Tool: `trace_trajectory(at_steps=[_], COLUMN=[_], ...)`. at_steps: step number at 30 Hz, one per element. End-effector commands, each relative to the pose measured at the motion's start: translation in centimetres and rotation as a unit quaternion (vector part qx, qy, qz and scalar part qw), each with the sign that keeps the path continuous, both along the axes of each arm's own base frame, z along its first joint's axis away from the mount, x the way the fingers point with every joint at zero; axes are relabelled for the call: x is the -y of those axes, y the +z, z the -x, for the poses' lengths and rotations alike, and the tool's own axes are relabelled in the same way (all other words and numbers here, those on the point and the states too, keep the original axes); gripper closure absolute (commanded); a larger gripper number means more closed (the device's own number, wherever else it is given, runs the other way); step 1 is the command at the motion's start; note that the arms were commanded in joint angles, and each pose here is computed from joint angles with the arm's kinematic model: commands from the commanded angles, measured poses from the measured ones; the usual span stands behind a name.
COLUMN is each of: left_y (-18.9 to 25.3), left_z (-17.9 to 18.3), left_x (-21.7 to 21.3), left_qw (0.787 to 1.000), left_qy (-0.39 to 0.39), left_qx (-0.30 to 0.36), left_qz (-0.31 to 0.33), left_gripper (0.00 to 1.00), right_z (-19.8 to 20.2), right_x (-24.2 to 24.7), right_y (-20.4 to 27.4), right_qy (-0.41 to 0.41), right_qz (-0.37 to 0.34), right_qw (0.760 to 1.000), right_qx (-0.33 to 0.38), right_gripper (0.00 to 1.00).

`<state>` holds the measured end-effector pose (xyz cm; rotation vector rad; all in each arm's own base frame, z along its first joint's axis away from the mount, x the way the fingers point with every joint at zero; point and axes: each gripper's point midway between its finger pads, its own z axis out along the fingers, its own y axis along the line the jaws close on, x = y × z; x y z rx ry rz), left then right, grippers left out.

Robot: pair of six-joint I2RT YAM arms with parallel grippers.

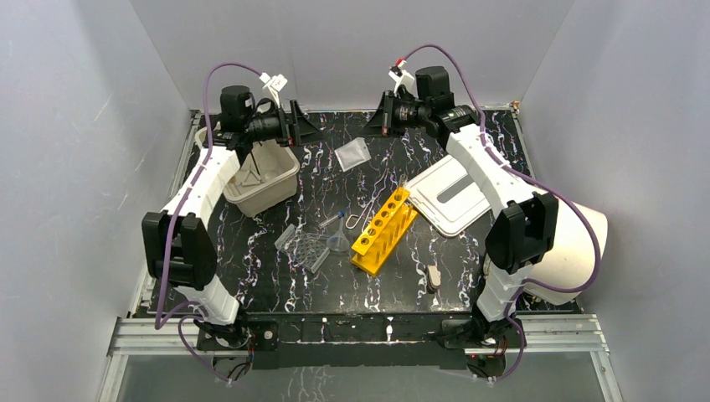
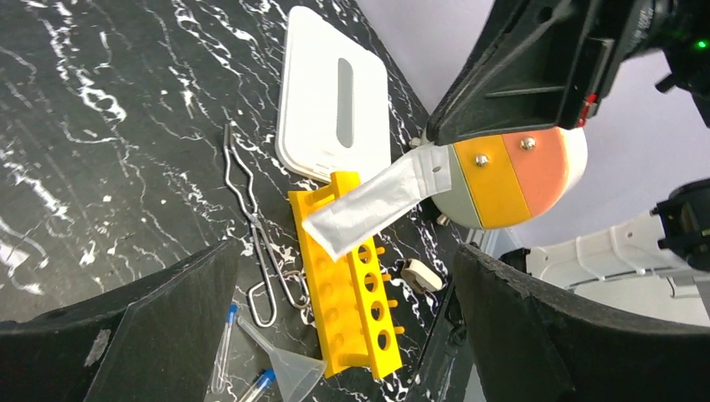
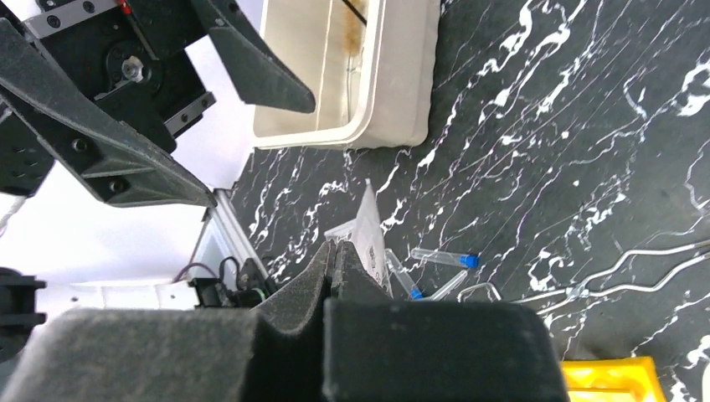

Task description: Organize the chemistry lab equipment

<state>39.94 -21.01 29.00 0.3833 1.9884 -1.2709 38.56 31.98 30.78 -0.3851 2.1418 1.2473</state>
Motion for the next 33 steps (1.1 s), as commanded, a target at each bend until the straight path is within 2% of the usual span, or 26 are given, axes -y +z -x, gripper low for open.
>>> trace_trajectory(at_steps=[1,6,13,18,23,28,30,33], left_y=[1.3,0.1,-1.0,-0.8,-1.3,-1.3,-1.3,-1.3], left_z=[1.2,3.2,1.8,3.5,5.8,6.1,6.2,6.3], left_x=[2.4,5.6,6.5,6.9,7.2,7.5,7.5,7.4], left_qw=[0.994,0.982,0.977,0.965,0.954,0.954,0.953,0.954], left_qy=[-0.08,-0.166,-0.179,-0.23,-0.275,-0.278,-0.281,-0.28], left_qx=[0.064,0.087,0.103,0.097,0.072,0.062,0.062,0.061], left_qz=[0.029,0.034,0.053,0.081,0.097,0.096,0.095,0.091], left_gripper=[0.02,0.02,0.03,0.08,0.3,0.57,0.7,0.94], right_z=[2.3,2.9,3.6,3.7,3.7,3.7,3.6,3.5], right_x=[0.1,-0.1,-0.3,-0.3,-0.4,-0.4,-0.4,-0.3], right_y=[3.4,3.4,3.8,3.9,4.3,4.3,4.3,4.2], right_qy=[0.042,0.054,0.068,0.071,0.073,0.074,0.073,0.068], right_qz=[-0.057,-0.065,-0.078,-0.081,-0.085,-0.086,-0.085,-0.081], right_qw=[0.998,0.996,0.994,0.994,0.994,0.993,0.993,0.994], right_qx=[0.0,-0.009,-0.016,-0.019,-0.017,-0.02,-0.019,-0.017], right_gripper=[1.0,1.0,1.0,1.0,1.0,1.0,1.0,1.0])
